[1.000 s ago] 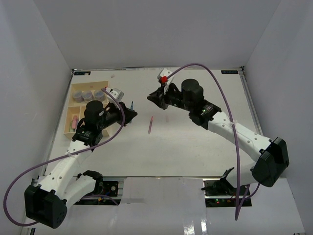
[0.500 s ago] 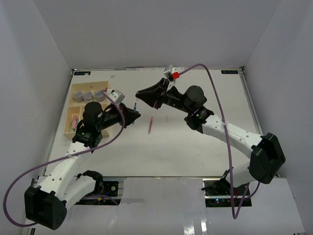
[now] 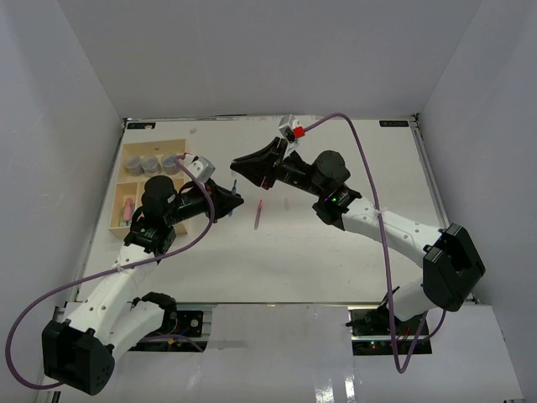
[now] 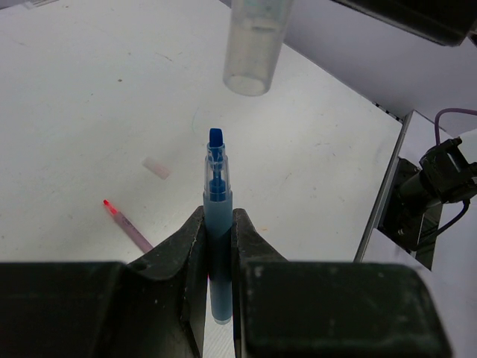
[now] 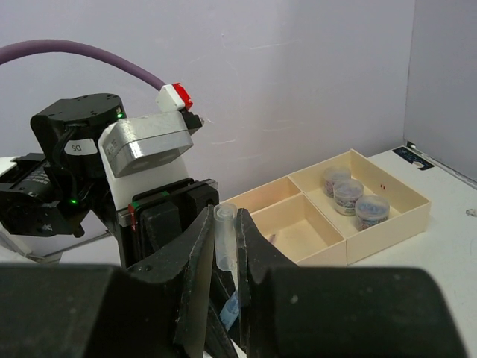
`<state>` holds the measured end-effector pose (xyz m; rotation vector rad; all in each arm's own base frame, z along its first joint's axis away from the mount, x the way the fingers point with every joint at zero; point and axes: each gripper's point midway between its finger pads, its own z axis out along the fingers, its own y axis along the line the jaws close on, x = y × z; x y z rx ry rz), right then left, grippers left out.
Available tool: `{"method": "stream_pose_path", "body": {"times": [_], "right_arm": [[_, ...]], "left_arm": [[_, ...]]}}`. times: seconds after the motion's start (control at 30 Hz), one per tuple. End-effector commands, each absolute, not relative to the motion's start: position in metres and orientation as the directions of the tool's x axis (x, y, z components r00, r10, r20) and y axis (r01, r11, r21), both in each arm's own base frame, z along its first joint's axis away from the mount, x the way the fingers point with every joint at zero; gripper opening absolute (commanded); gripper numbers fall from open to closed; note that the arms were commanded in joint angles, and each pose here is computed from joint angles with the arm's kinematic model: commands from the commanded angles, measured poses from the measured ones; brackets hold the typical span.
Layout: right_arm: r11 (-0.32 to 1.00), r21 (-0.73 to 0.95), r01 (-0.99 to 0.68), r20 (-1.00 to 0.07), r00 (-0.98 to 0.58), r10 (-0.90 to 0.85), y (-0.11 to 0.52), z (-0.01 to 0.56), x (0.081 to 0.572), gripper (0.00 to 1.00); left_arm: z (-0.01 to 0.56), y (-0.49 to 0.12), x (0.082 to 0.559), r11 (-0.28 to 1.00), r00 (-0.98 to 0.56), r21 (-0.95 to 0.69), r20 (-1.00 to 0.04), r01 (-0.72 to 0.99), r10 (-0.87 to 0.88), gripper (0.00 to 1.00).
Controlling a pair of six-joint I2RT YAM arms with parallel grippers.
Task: Sort the stationery into containers
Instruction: Close the pen cap on the pen.
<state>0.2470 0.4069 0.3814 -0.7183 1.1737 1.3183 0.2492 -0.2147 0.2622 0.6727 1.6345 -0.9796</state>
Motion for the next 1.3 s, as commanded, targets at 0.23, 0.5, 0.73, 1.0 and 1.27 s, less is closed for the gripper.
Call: {"method": "stream_pose_path", "body": {"times": [0.23,0.5,0.73,1.0,1.27], "right_arm": [[0.178,0.207,-0.962,-0.914,-0.125,0.386,0.405,0.383,0.246,0.08],[0.170,0.219,-0.961,-0.915,-0.142,0.377,0.405,0.378,0.244,0.08],[0.168,0.228,-0.959,-0.916,-0.152,0.371,0.405,0.372,0.243,0.08],[0.161,0.244,-0.956,-0.917,-0.174,0.358,0.406,0.365,0.243,0.08],[0.105,0.304,-0.947,-0.899,-0.249,0.359,0.410,0.359,0.234,0.08]], "left_arm": [[0.274,-0.215,0.243,0.478,-0.221,-0.224,-0.973,0.849,-0.063,0.00],[0.274,-0.214,0.244,0.487,-0.219,-0.223,-0.973,0.845,-0.067,0.00],[0.275,-0.214,0.244,0.487,-0.214,-0.221,-0.974,0.845,-0.071,0.00],[0.277,-0.213,0.243,0.488,-0.206,-0.215,-0.976,0.846,-0.074,0.00],[0.292,-0.213,0.243,0.483,-0.144,-0.182,-0.983,0.857,-0.114,0.00]]}}
